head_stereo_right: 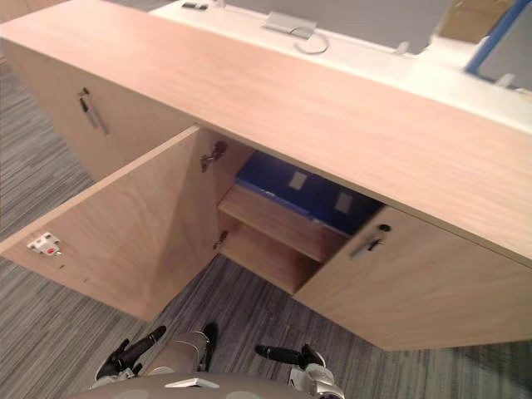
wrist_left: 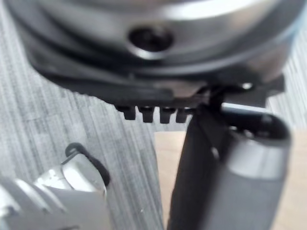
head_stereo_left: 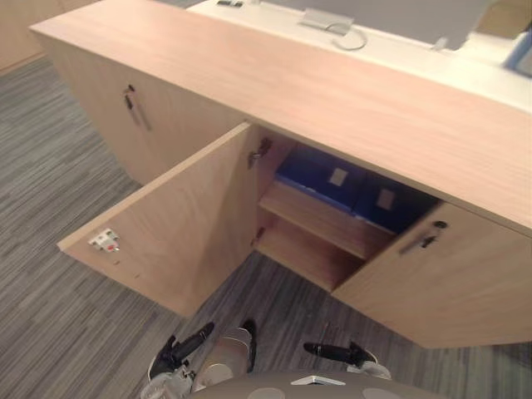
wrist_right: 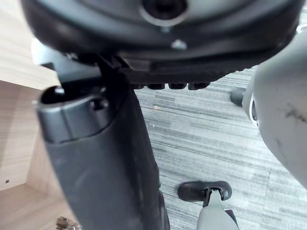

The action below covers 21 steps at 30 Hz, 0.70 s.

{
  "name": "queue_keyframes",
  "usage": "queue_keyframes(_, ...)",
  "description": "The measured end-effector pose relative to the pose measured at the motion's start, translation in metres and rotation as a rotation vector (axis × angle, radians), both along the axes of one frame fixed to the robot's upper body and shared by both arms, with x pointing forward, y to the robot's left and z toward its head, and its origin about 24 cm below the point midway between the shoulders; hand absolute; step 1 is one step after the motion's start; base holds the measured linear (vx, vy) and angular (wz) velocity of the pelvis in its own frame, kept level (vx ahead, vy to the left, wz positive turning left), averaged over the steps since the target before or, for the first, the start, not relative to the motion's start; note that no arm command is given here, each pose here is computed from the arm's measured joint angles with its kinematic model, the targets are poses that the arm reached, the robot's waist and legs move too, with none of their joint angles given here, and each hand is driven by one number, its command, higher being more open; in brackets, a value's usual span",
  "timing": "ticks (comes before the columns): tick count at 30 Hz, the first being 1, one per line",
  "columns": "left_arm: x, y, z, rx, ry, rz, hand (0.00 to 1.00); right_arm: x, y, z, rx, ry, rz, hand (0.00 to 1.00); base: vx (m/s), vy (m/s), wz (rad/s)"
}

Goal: Walk over to the cabinet, pick up the folder, carry it to the office cabinet, place the folder inside the office cabinet, then close the office cabinet door

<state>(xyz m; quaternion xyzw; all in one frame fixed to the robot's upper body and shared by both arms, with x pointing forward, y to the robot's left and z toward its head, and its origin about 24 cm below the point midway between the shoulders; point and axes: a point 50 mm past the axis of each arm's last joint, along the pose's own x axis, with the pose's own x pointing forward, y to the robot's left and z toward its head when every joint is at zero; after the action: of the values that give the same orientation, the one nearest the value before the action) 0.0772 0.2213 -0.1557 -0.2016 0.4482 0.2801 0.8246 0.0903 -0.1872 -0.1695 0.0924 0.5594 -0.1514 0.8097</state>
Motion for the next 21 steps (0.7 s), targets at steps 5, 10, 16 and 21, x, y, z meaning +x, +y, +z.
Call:
queue_keyframes(5, -0.011, 0.007, 0.000, -0.003, 0.008, -0.004, 1.00, -0.018, -0.015, -0.001, 0.002, 0.023, -0.081, 1.00, 0.17, 0.162, 0.42)
queue_keyframes(10, -0.021, 0.014, 0.005, 0.005, -0.021, -0.027, 1.00, -0.043, -0.048, 0.002, -0.029, 0.048, -0.190, 1.00, 0.11, -0.062, 0.61)
queue_keyframes(16, -0.027, 0.030, 0.017, 0.081, -0.038, -0.088, 1.00, -0.056, -0.081, 0.010, -0.105, 0.065, -0.245, 1.00, 0.11, -0.107, 0.17)
queue_keyframes(21, -0.003, 0.043, 0.038, 0.199, -0.113, -0.182, 1.00, -0.043, -0.076, 0.009, -0.082, 0.042, -0.235, 1.00, 0.08, -0.072, 0.02)
